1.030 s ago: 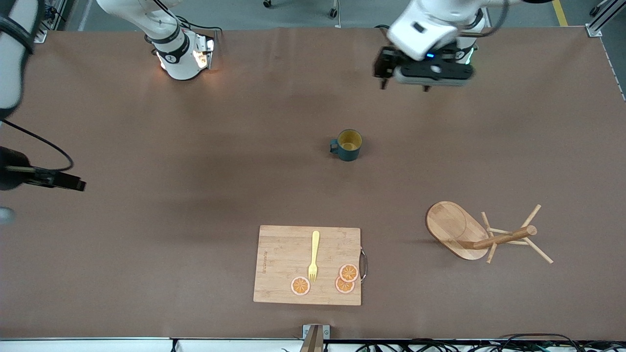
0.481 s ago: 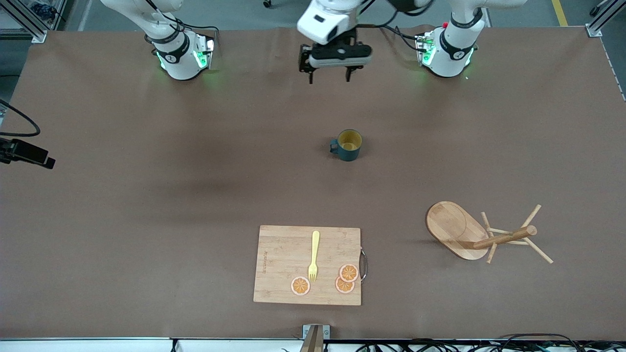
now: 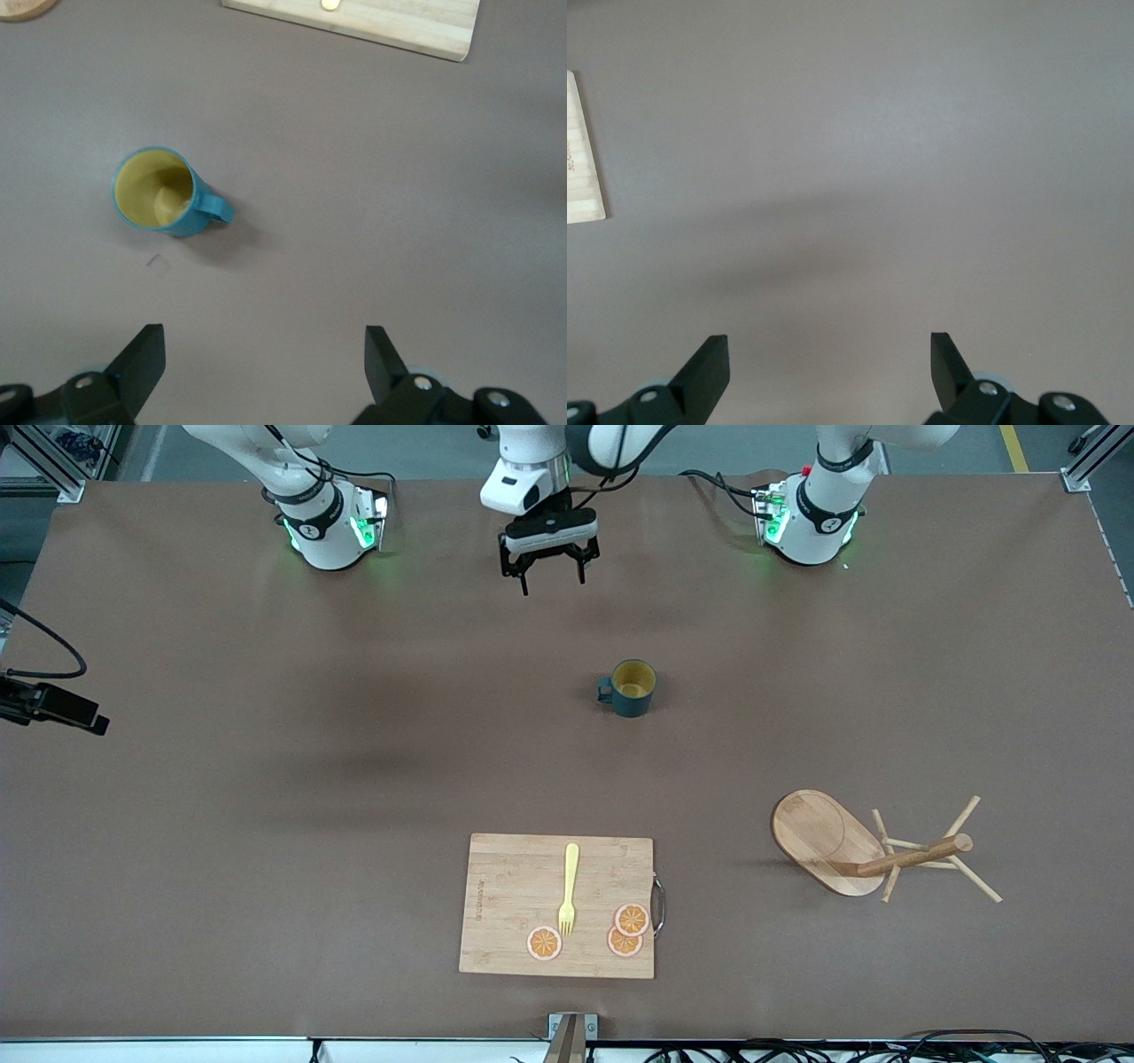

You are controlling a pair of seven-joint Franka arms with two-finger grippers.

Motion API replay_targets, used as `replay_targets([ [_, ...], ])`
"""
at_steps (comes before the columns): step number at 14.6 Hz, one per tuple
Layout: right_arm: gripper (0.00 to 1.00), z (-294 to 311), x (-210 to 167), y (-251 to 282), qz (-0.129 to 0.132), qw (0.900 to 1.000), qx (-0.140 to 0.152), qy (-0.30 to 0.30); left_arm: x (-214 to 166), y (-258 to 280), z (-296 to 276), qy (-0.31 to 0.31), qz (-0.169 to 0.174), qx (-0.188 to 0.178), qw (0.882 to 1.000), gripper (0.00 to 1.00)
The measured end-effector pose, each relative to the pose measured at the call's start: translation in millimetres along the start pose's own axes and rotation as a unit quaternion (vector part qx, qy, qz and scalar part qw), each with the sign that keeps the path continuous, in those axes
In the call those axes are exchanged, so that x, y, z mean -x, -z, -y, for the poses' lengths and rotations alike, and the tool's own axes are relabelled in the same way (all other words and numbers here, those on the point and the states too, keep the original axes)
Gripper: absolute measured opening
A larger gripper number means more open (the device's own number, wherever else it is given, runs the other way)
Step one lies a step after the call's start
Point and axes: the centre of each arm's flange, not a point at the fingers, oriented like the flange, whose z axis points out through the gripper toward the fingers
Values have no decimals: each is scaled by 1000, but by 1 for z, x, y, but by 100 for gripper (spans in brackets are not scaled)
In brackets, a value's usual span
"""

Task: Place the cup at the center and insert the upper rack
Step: 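Move the left gripper over the teal mug at the center, then lower the left gripper and grasp the mug handle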

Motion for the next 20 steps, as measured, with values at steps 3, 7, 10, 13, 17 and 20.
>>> replay_targets([
  [3, 100, 1, 19, 5, -1, 1000, 0, 24, 43, -33, -4, 10, -54, 1, 998, 100],
  [7, 100, 0, 29, 14, -12, 999, 0, 31, 97, -82, 10, -1, -126, 2, 992, 99],
  [10, 100, 4, 32, 24, -26, 999, -1, 36, 109, -115, 21, -33, -188, -18, 982, 100],
  [13, 100, 4, 38, 33, -33, 999, 0, 36, 121, -157, 30, -22, -242, -25, 970, 97],
  [17, 100, 7, 42, 35, -27, 999, 6, 42, 123, -193, 34, -10, -271, -16, 963, 98],
  [20, 100, 15, 43, 38, -30, 998, 8, 53, 123, -218, 38, -2, -314, -8, 950, 98],
])
